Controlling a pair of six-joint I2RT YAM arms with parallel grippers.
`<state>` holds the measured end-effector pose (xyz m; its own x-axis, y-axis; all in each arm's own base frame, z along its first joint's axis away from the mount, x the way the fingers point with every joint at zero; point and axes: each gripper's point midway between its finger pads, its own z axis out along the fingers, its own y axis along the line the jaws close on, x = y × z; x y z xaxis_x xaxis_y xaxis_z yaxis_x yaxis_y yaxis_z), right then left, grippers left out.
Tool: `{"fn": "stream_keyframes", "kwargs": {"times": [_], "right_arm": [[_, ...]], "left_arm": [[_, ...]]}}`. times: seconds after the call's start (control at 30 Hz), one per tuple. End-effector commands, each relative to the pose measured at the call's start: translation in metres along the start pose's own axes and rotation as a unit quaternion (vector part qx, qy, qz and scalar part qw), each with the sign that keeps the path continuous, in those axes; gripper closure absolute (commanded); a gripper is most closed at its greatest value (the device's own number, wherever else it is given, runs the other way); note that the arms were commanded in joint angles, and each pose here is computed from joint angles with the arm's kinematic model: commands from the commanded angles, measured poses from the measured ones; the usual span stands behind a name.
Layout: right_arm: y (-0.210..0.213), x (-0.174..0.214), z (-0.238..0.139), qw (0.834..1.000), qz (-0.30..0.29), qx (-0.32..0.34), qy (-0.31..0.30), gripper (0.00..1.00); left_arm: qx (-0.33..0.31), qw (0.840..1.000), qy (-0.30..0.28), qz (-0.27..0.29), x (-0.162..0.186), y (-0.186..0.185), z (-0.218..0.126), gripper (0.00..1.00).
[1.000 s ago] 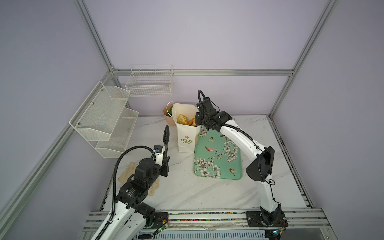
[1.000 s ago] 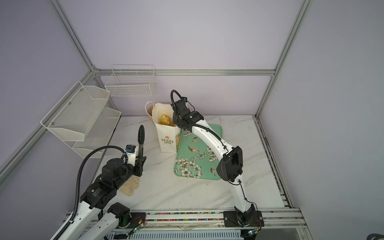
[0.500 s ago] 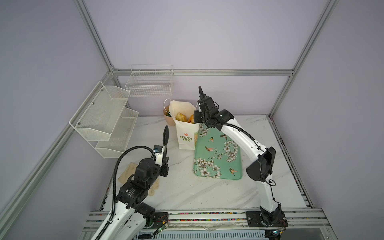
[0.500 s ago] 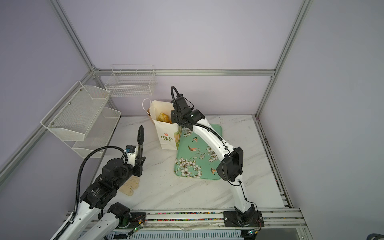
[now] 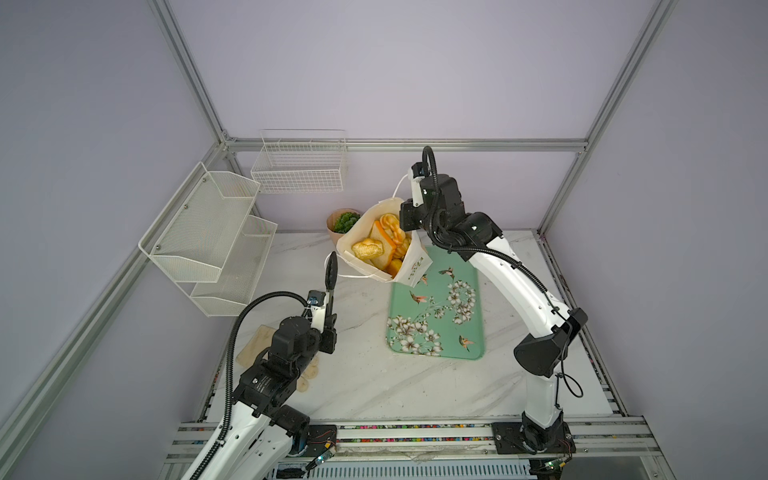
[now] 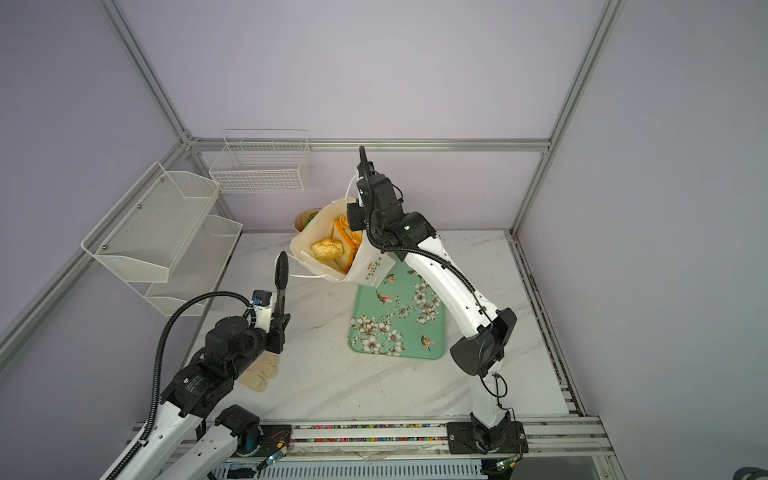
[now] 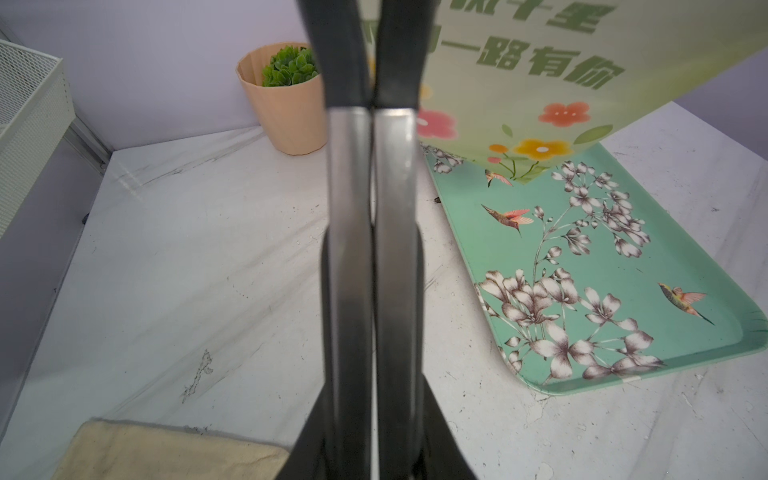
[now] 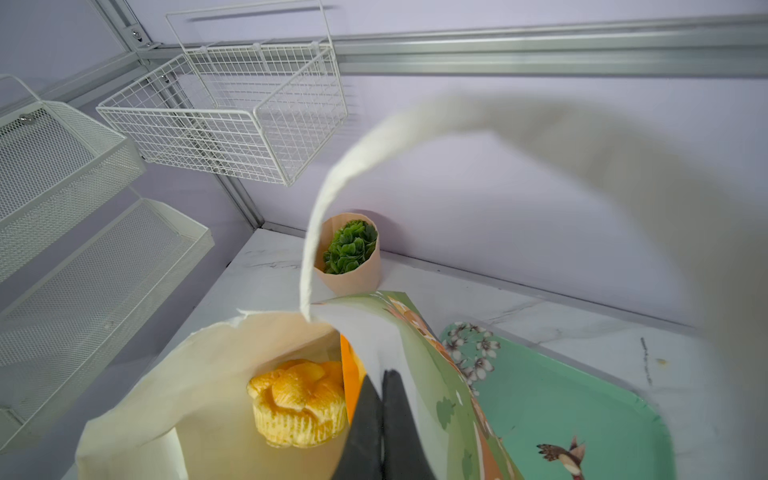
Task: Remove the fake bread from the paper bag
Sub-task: 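Lift the paper bag by its handle with the right gripper beside the tray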
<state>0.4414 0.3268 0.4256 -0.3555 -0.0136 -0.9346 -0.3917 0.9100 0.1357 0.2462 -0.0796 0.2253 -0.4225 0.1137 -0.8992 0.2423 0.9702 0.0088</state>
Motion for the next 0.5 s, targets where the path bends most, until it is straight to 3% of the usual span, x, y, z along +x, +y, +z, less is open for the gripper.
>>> {"fn": "stream_keyframes", "kwargs": {"times": [0.0, 0.13, 0.47], "right_arm": [[-0.026, -0.058, -0.053, 0.995, -0.038, 0.055, -0.079, 1.0], [-0.076, -0.059, -0.079, 0.985, -0.065, 0.143, -0.066, 1.0], [-0.179, -0.043, -0.157, 0.955, -0.084, 0.282, -0.046, 1.0]], "left_arm": [[-0.001, 1.0, -0.027, 0.005, -0.017, 0.001, -0.003, 1.0], [0.015, 1.0, -0.023, 0.016, -0.016, -0.005, -0.001, 1.0], [0.079, 0.997, -0.015, 0.013, -0.018, -0.03, 0.011, 1.0]]}}
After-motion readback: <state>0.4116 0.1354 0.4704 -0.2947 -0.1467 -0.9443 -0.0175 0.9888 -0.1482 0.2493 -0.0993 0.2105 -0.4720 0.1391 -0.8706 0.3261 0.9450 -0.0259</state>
